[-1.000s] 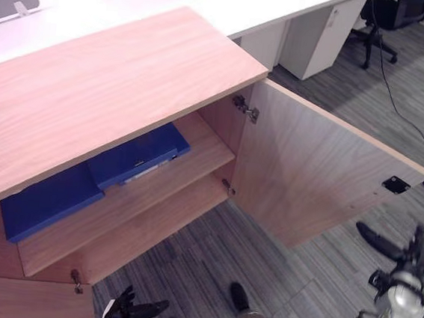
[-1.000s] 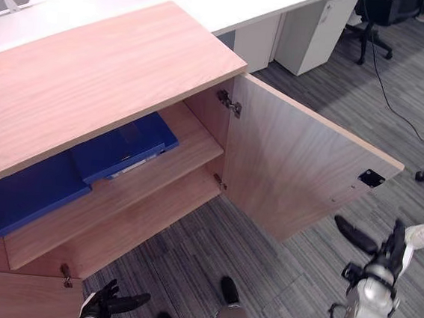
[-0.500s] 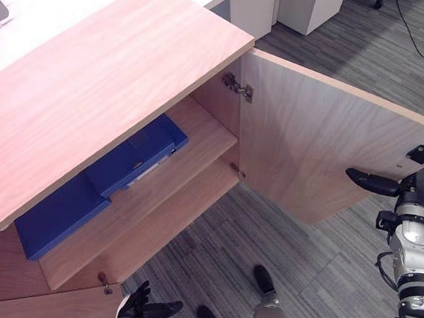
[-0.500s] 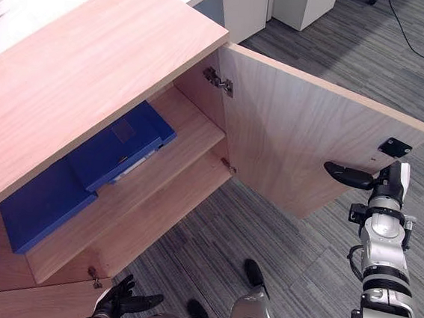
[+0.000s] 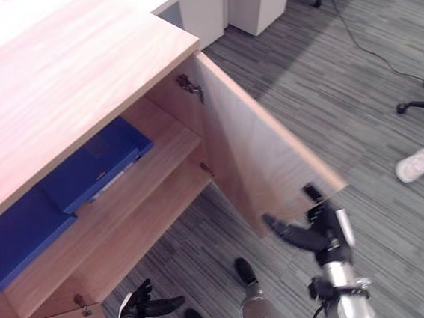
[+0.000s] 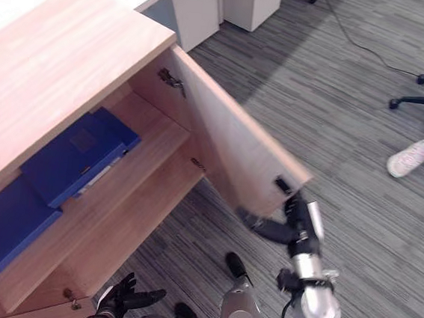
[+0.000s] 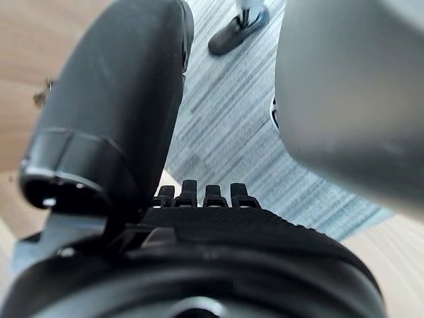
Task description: Walk over to the cabinet, pick up the folder, carry it to the office cabinet, place the folder inside the office cabinet, then close the office cabinet door
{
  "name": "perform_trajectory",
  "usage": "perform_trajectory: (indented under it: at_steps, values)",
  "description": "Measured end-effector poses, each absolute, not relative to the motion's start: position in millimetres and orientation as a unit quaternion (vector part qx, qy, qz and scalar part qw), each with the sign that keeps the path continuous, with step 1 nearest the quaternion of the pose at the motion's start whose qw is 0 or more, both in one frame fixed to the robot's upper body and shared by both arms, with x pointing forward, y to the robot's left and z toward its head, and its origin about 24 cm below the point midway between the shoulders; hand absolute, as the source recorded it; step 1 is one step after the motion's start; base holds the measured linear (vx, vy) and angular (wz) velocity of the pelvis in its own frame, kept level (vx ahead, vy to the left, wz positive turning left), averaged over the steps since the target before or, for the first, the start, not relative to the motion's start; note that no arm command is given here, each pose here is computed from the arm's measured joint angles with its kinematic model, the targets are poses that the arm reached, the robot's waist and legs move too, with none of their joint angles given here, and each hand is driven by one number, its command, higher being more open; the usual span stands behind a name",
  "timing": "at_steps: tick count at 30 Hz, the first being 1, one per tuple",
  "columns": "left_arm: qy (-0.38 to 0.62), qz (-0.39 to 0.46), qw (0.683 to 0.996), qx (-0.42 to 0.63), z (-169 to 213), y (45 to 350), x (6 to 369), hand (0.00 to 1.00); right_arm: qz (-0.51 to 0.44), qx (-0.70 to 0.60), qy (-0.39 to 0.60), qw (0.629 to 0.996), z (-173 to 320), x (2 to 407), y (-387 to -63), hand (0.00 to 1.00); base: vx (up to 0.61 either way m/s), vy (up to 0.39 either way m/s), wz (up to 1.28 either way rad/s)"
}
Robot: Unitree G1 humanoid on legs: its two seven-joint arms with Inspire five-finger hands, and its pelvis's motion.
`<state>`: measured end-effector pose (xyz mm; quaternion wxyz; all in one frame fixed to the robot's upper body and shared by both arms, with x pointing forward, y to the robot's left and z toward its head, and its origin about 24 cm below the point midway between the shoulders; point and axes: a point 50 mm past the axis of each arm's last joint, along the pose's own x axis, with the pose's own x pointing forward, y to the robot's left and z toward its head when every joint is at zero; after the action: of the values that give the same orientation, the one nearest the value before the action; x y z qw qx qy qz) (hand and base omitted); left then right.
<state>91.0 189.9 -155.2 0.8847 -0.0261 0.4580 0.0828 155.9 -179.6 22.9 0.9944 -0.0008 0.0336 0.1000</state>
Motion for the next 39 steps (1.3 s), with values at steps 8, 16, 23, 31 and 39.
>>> perform_trajectory:
  at_steps: [8,16,23,31,39]
  values:
    - [0.458,0.062,0.887,-0.002,-154.4,193.9,98.6,1.00,0.289,0.034,0.024,0.956,30.9,134.0,-113.8,1.00,-0.01,-0.014,0.29]
    - [0.447,0.060,0.892,0.023,-150.5,197.8,113.5,1.00,0.213,-0.012,-0.014,0.977,21.4,210.6,-99.6,1.00,-0.04,-0.019,1.08]
    - [0.432,0.093,0.897,0.022,-145.7,204.5,120.9,1.00,0.006,-0.028,0.013,0.999,14.1,276.7,-135.6,1.00,-0.02,-0.040,0.89]
    - [0.436,0.135,0.890,0.004,-146.0,216.0,111.6,1.00,-0.074,-0.027,0.100,0.992,-25.3,253.6,-169.0,1.00,0.01,-0.036,0.61]
    - [0.442,0.238,0.862,-0.071,-148.5,233.9,72.8,1.00,-0.137,-0.010,0.336,0.932,-116.6,157.5,-201.2,1.00,0.07,-0.029,0.71]
